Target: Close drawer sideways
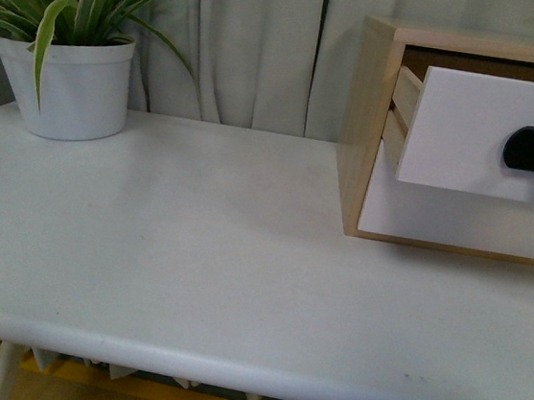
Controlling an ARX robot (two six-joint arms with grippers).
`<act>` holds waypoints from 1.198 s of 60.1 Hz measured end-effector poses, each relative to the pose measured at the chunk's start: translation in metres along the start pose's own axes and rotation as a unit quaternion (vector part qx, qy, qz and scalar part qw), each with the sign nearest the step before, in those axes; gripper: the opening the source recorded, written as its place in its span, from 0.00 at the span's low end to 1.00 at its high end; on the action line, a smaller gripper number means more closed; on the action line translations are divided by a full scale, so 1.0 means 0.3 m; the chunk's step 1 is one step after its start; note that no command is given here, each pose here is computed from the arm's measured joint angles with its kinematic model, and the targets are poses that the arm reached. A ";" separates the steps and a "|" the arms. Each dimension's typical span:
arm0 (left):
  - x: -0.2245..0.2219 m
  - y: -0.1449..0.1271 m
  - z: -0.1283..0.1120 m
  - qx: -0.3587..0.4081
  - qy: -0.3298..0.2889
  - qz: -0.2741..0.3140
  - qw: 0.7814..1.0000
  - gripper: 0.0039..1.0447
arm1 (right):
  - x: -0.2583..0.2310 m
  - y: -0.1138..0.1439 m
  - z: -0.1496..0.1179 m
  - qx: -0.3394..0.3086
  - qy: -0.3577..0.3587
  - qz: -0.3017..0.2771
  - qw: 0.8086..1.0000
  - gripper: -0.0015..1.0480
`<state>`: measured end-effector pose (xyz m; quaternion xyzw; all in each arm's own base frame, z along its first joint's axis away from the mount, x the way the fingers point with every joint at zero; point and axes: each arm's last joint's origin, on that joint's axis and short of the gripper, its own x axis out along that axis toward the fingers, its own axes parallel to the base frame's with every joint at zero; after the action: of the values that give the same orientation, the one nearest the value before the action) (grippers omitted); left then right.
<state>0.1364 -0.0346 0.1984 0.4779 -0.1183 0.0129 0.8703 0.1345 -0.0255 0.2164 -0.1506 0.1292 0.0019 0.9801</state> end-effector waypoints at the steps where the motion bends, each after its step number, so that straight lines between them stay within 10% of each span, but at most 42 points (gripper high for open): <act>1: 0.012 0.001 0.007 0.029 -0.016 -0.003 0.999 0.94 | 0.002 -0.003 0.004 -0.010 0.000 -0.001 1.000 0.91; 18: 0.149 -0.068 0.063 0.193 -0.149 -0.085 0.966 0.94 | 0.057 -0.085 0.122 -0.166 -0.006 0.003 0.986 0.91; 72: 0.439 -0.270 0.441 0.144 -0.244 -0.167 0.945 0.94 | 0.195 -0.243 0.245 -0.255 0.038 0.060 0.964 0.91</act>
<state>0.2496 -0.2010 0.2282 0.5992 -0.2422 -0.2322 0.7269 0.2128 -0.0753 0.2908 -0.3871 0.1700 0.0876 0.9020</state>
